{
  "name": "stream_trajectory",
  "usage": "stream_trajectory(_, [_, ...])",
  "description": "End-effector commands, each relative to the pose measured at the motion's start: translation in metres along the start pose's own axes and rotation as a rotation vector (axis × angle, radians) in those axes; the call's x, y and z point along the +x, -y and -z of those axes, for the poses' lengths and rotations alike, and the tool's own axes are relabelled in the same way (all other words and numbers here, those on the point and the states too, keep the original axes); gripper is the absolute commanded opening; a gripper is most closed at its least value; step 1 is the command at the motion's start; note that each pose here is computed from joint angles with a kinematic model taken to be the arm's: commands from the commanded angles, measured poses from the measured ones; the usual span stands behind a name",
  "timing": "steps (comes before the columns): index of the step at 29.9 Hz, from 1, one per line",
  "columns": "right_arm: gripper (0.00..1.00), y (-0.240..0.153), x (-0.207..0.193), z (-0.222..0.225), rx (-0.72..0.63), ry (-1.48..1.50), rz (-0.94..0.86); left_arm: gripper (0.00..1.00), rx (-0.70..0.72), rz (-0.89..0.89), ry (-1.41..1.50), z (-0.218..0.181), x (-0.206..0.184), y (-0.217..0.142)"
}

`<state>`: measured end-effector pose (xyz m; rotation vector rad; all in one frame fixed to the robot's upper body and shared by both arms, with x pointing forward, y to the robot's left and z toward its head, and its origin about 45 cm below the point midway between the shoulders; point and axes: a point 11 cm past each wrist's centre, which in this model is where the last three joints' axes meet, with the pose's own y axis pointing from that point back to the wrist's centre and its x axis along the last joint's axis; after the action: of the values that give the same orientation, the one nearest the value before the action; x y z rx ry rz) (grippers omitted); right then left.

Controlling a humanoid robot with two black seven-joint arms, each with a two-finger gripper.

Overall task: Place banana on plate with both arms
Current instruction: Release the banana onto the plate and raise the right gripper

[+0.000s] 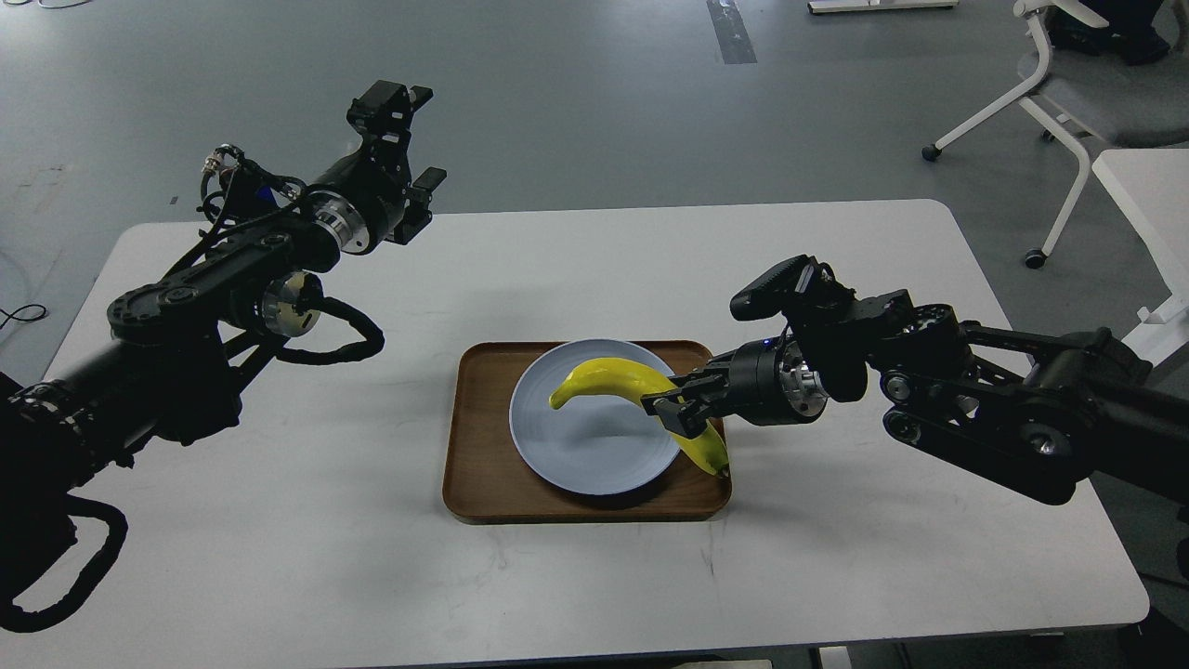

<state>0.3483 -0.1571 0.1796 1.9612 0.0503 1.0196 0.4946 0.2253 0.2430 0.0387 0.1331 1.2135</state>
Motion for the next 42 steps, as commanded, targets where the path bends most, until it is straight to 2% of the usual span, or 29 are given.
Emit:
stream_trajectory(1, [0.28, 0.005, 0.002, -0.001, -0.009, 0.002, -0.007, 0.98, -0.007, 0.002, -0.006, -0.005, 0.002, -0.002])
stream_trajectory(5, [0.28, 0.005, 0.004, -0.009, -0.031, 0.011, -0.034, 0.98, -0.01, -0.01, 0.001, -0.008, 0.01, -0.005])
stream_trajectory(7, [0.34, 0.01, 0.007, -0.012, -0.046, 0.021, -0.047, 0.98, -0.011, -0.015, 0.005, -0.009, 0.013, -0.005])
stream_trajectory(11, [0.38, 0.017, 0.009, -0.014, -0.056, 0.035, -0.054, 0.98, -0.011, -0.017, 0.008, -0.009, 0.015, -0.006])
stream_trajectory(12, [0.46, 0.02, 0.01, -0.011, -0.05, 0.038, -0.06, 0.98, -0.011, -0.019, 0.009, -0.008, 0.016, -0.007])
stream_trajectory(13, [0.49, 0.023, 0.01, -0.009, -0.046, 0.04, -0.063, 0.98, -0.01, -0.02, 0.01, -0.008, 0.016, -0.007])
stream_trajectory(15, [0.65, 0.03, 0.011, -0.007, -0.043, 0.049, -0.092, 0.98, -0.01, -0.027, 0.016, -0.008, 0.02, -0.009])
stream_trajectory(16, [0.74, 0.032, 0.012, -0.006, -0.041, 0.055, -0.11, 0.98, -0.01, -0.029, 0.019, -0.009, 0.022, -0.009])
stream_trajectory(17, [0.92, 0.037, 0.015, -0.003, -0.041, 0.067, -0.15, 0.98, -0.011, -0.031, 0.024, -0.008, 0.023, -0.01])
stream_trajectory(20, [1.0, 0.041, 0.015, -0.001, -0.045, 0.095, -0.172, 0.98, -0.009, -0.044, 0.038, -0.01, 0.033, -0.014])
stream_trajectory(25, [1.0, 0.041, 0.016, -0.001, -0.048, 0.098, -0.173, 0.98, -0.006, -0.029, 0.038, -0.01, 0.033, -0.015])
stream_trajectory(28, [1.0, 0.034, 0.033, -0.002, -0.046, 0.111, -0.225, 0.98, -0.005, -0.027, 0.035, -0.009, 0.031, -0.014])
stream_trajectory(31, [1.0, 0.011, 0.072, -0.014, -0.044, 0.194, -0.363, 0.98, -0.009, -0.025, 0.034, -0.01, 0.028, -0.012])
stream_trajectory(33, [1.0, -0.008, 0.095, -0.026, -0.011, 0.336, -0.468, 0.98, -0.012, -0.024, 0.025, -0.011, 0.025, -0.011])
stream_trajectory(37, [1.0, -0.042, 0.121, -0.053, 0.161, 0.801, -0.68, 0.98, -0.023, -0.024, -0.021, -0.012, 0.017, -0.006])
stream_trajectory(40, [1.0, -0.074, 0.123, -0.079, 0.291, 1.15, -0.802, 0.98, -0.047, -0.045, -0.123, -0.012, 0.02, -0.007])
stream_trajectory(42, [1.0, -0.084, 0.124, -0.086, 0.355, 1.262, -0.835, 0.98, -0.052, -0.048, -0.17, -0.01, 0.023, -0.01])
